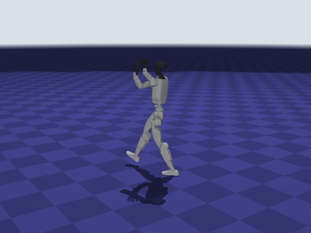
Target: Kungfu
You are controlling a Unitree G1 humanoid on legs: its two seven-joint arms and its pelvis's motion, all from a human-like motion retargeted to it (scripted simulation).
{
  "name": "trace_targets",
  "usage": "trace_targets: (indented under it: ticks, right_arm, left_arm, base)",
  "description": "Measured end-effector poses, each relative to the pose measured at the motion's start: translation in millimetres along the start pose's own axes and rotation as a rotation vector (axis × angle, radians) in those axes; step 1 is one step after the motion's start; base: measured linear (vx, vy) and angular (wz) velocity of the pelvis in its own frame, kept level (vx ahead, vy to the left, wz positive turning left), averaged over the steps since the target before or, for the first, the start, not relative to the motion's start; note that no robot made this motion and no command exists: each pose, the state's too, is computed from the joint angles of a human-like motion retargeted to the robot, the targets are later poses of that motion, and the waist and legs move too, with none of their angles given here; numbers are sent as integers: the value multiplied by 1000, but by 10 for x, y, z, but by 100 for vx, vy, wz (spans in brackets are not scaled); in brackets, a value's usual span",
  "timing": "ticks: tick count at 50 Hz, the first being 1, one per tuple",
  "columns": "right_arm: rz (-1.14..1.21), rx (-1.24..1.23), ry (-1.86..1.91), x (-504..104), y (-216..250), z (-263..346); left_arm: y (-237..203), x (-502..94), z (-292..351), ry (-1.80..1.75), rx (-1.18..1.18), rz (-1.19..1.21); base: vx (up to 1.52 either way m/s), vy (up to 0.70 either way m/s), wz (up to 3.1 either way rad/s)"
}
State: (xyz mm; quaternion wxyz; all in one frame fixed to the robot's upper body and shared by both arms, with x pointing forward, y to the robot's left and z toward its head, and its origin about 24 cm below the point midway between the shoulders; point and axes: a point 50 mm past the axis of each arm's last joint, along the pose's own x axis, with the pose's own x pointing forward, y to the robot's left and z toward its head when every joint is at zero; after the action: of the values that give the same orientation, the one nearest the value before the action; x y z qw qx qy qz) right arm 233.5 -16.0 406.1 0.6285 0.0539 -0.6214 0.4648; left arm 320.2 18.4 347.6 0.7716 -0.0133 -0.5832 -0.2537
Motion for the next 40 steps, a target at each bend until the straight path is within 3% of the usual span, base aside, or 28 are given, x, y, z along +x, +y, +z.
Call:
trace_targets:
  ticks: [4, 7, 10, 13, 15, 18, 23, 25, 28, 30, 35, 38, 40]
  right_arm:
    - [-34, -14, -2, -49, -35, 17]
    - [-85, -43, 35, -206, -91, -70]
    - [-144, -112, 147, -666, -116, -244]
    - [-248, -139, 395, -1197, 9, -642]
    - [-360, -125, 690, -1818, 136, -917]
    - [-375, -78, 1263, -3225, 524, -903]
    - [-147, 215, 2332, -5137, 1657, 277]
    - [-118, 404, 2654, -5476, 2124, 950]
    - [-84, 831, 2812, -5530, 2712, 1662]
    - [-50, 1105, 2737, -5441, 2946, 1948]
    - [164, 1494, 2362, -5179, 3129, 2211]
    - [79, 1719, 2210, -4930, 3589, 2271]
    - [-19, 1775, 2136, -4801, 3793, 2230]
  left_arm:
    - [-14, 10, 105, -63, -2, 3]
    - [51, -315, -131, 61, 28, 50]
    - [111, -1013, -528, 346, 85, 19]
    - [474, -2045, -823, 836, 285, -159]
    - [632, -3045, -817, 1299, 345, -307]
    - [438, -4471, -312, 1854, 198, -417]
    - [-84, -5836, 1209, 2458, -166, -272]
    - [-370, -6064, 1806, 2595, -270, -212]
    - [-745, -6169, 2483, 2721, -406, -203]
    - [-1040, -6143, 2843, 2759, -536, -215]
    - [-1713, -5855, 3280, 2583, -1174, -352]
    - [-1914, -5691, 3382, 2403, -1480, -615]
    - [-1978, -5634, 3336, 2304, -1533, -727]
  base:
    - [97, -65, 48]
    - [101, -71, 56]
    - [93, -67, -59]
    - [43, -44, -172]
    - [67, -51, -150]
    - [79, -37, -206]
    - [49, 2, -189]
    - [48, 7, -231]
    - [36, -3, -181]
    - [26, 0, -142]
    - [11, 12, 6]
    - [40, -12, 156]
    - [42, -11, 114]
